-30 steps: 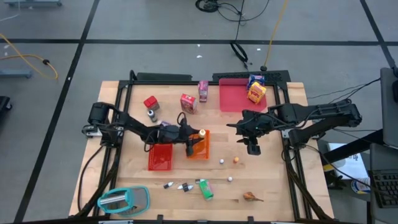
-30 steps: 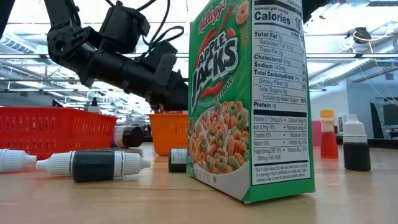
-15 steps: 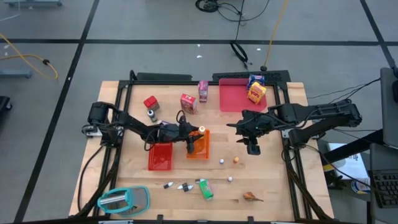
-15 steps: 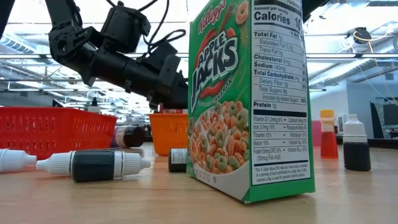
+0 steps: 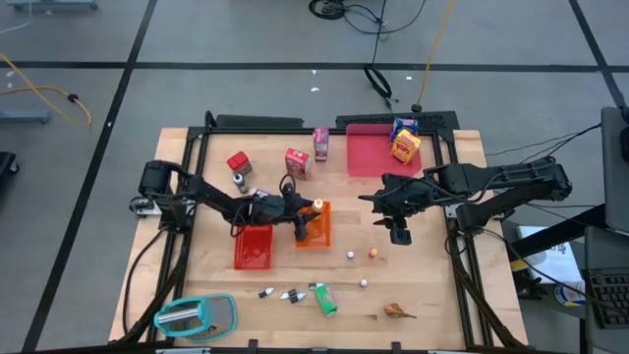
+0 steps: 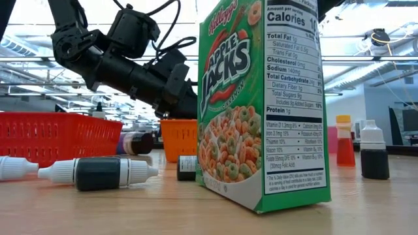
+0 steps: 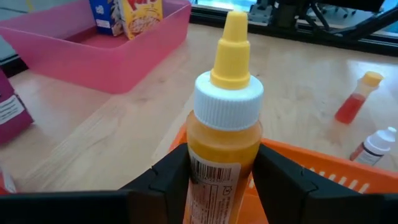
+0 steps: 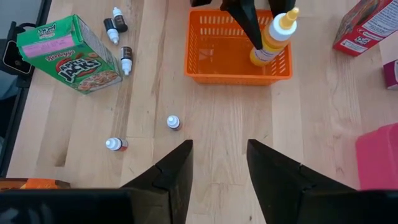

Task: Pick & Place Kitchen Items
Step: Put the large yellow food coloring bottle into the orange bin, then put the black seasoning bottle into the red bin

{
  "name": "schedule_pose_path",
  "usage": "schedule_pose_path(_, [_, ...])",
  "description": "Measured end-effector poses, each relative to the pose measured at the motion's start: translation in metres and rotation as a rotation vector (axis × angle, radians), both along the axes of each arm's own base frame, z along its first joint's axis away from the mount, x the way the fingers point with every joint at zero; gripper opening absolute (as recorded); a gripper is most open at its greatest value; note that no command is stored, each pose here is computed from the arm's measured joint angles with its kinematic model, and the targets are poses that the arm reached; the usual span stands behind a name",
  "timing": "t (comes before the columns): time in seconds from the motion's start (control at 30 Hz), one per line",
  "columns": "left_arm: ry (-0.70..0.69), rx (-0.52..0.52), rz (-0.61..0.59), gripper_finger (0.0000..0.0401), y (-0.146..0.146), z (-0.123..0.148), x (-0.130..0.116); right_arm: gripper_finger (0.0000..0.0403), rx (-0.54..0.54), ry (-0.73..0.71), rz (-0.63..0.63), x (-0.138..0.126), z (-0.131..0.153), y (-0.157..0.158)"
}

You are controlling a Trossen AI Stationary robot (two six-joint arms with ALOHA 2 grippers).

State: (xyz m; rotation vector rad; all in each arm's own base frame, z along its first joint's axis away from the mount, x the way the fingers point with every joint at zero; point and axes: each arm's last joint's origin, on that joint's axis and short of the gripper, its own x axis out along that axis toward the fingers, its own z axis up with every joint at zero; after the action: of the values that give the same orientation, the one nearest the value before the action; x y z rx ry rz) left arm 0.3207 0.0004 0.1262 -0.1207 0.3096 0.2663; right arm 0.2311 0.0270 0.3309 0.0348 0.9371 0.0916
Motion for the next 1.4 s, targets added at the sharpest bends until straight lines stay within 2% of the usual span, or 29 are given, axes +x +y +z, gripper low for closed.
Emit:
schedule_pose_path(0.3, [-0.002, 0.009, 0.027, 0.0202, 0.001, 0.0, 0.0, 0.0141, 0.0, -0.001, 0.0, 0.0, 0.0, 0.0])
schedule_pose_path(0.53, [-0.014, 0.021, 0.023, 0.0204, 0.001, 0.002, 0.0, 0.0141, 0.0, -0.002, 0.0, 0.0, 0.0, 0.0])
schedule_pose_path(0.7, [-0.038, 0.07, 0.005, 0.0203, 0.001, 0.009, 0.001, 0.0141, 0.001, -0.002, 0.0, 0.0, 0.0, 0.0])
schedule_pose_path(0.87, [-0.021, 0.087, -0.001, 0.0203, 0.001, 0.027, -0.006, 0.0141, 0.001, -0.003, 0.0, 0.0, 0.0, 0.0])
schedule_pose_path(1.0, [0.012, 0.106, -0.008, 0.0203, 0.001, 0.05, -0.018, 0.0141, 0.001, -0.003, 0.0, 0.0, 0.0, 0.0])
schedule_pose_path(1.13, [0.121, 0.14, -0.026, 0.0202, 0.002, 0.069, -0.04, 0.0141, 0.001, -0.003, 0.0, 0.0, 0.0, 0.0])
schedule_pose_path(1.4, [0.331, 0.103, -0.001, 0.0202, 0.008, 0.093, -0.092, 0.0141, -0.008, -0.014, 0.014, 0.001, 0.001, 0.0])
